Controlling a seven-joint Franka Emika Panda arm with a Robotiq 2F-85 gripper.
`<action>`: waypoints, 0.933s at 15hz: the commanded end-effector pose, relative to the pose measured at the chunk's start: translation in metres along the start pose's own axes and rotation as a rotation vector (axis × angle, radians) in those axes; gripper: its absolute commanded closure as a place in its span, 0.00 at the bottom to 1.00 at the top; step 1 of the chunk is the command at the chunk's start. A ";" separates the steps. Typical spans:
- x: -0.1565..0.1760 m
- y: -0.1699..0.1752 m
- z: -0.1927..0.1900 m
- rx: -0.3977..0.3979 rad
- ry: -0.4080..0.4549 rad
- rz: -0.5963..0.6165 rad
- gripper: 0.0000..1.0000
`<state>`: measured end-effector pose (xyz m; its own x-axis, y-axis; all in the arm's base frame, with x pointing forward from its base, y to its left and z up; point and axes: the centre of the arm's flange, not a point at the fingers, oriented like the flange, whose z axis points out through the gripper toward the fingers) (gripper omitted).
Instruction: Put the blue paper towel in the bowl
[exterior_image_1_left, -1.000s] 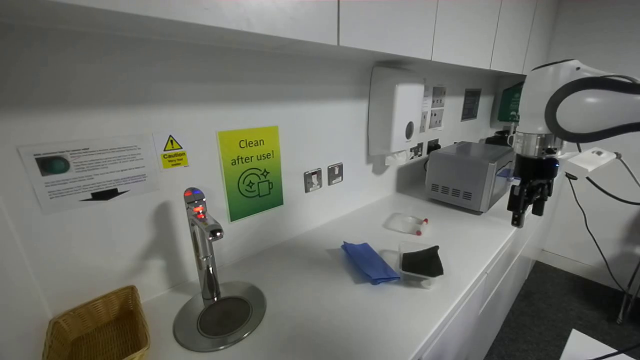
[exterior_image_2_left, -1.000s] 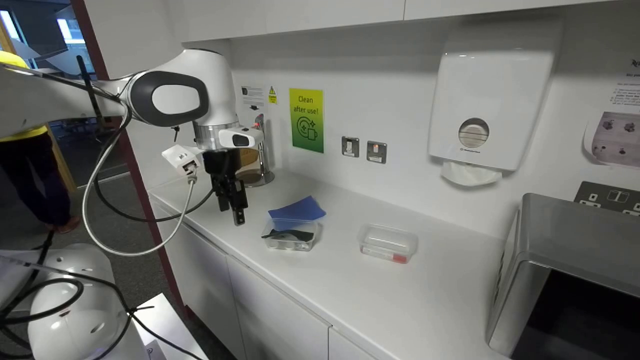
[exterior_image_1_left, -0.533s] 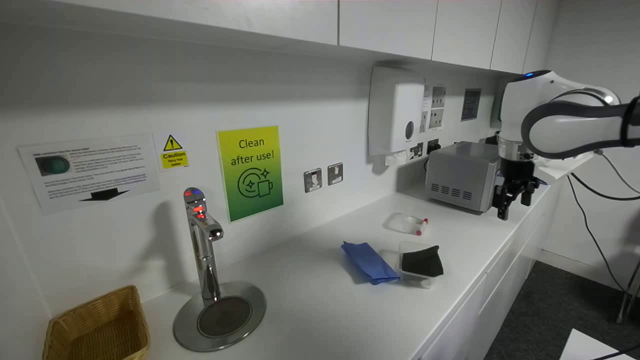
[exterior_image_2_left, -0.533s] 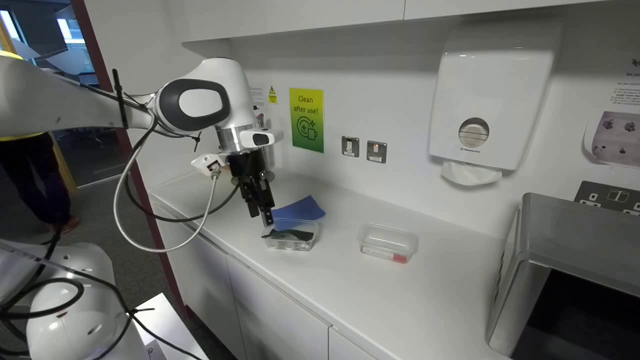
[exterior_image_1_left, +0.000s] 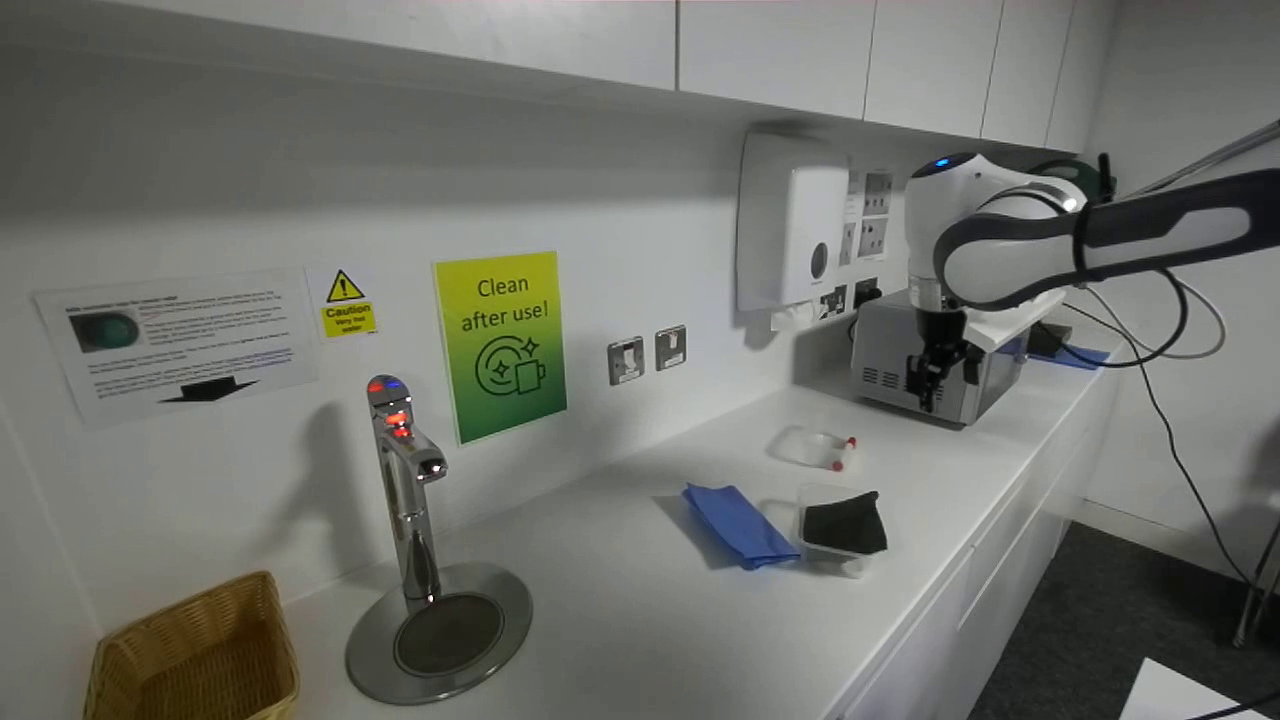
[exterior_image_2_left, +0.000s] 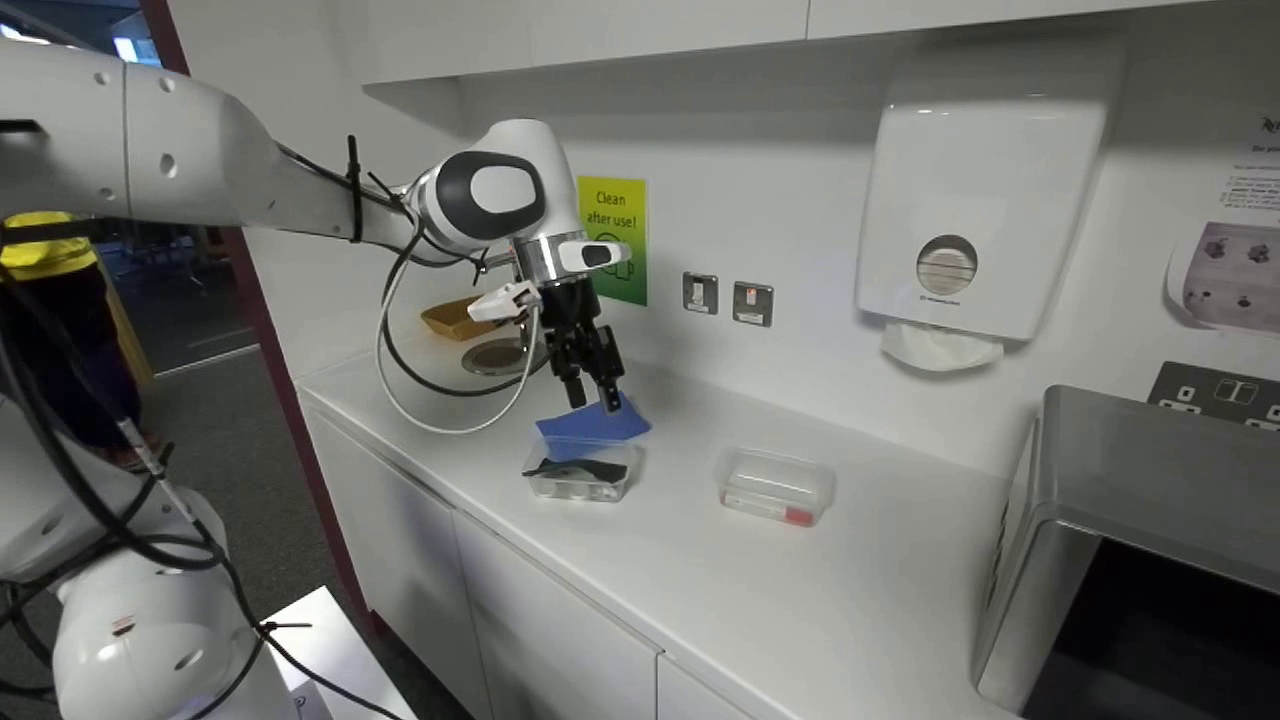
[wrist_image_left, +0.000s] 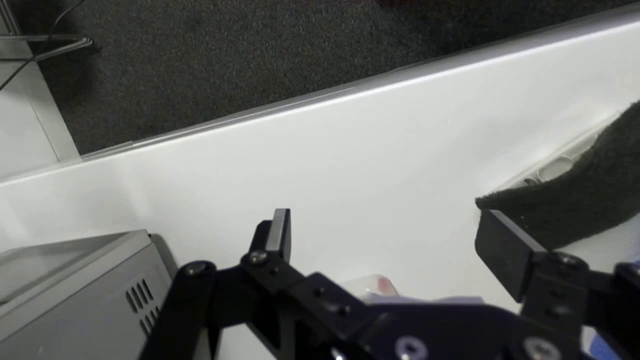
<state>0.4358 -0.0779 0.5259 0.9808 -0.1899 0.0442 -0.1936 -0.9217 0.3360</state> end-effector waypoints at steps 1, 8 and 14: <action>0.035 -0.038 -0.025 -0.066 0.024 -0.056 0.00; 0.033 -0.081 -0.012 -0.053 0.025 -0.133 0.00; 0.034 -0.079 -0.010 -0.051 0.021 -0.127 0.00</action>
<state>0.4843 -0.0085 0.5105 0.9977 -0.0648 0.0178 -0.0667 -0.9194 0.3876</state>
